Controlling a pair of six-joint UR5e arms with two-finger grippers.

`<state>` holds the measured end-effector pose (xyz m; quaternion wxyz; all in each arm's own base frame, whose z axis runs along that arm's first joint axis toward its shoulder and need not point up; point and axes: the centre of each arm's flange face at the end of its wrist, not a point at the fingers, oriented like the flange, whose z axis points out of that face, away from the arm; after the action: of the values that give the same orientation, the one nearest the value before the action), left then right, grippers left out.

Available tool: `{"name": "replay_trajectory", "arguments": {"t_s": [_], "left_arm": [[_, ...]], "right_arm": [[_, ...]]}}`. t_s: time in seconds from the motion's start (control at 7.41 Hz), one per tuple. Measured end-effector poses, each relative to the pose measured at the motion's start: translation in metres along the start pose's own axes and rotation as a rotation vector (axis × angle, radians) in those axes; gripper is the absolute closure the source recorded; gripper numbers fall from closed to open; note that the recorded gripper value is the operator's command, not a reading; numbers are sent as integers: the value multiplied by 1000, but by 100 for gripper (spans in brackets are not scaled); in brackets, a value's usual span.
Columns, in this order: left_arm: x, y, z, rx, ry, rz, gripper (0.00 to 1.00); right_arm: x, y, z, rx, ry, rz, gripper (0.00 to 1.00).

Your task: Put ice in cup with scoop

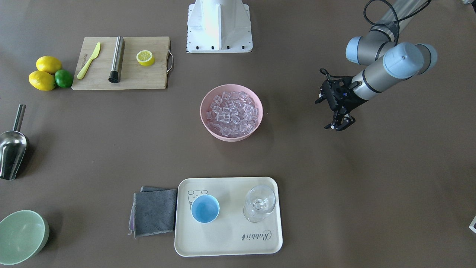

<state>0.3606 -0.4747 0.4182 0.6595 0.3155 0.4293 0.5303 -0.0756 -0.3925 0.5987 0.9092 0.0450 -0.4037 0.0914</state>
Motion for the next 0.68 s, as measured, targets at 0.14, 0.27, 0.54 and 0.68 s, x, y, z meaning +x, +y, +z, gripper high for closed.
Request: {"name": "replay_trajectory", "arguments": {"t_s": [0.14,0.27,0.54,0.68], "left_arm": [[5,-11,5,8,7,18,1],[10,-25,11,15,4,37,1],[28,-54,27,42,-5,95,1],[39,-65,36,67,-36,136,1]], "right_arm": [[-8,3,6,8,0,13,2],[-16,6,15,11,11,21,2],[-33,11,35,25,52,11,6],[-38,13,48,32,75,-3,10]]}}
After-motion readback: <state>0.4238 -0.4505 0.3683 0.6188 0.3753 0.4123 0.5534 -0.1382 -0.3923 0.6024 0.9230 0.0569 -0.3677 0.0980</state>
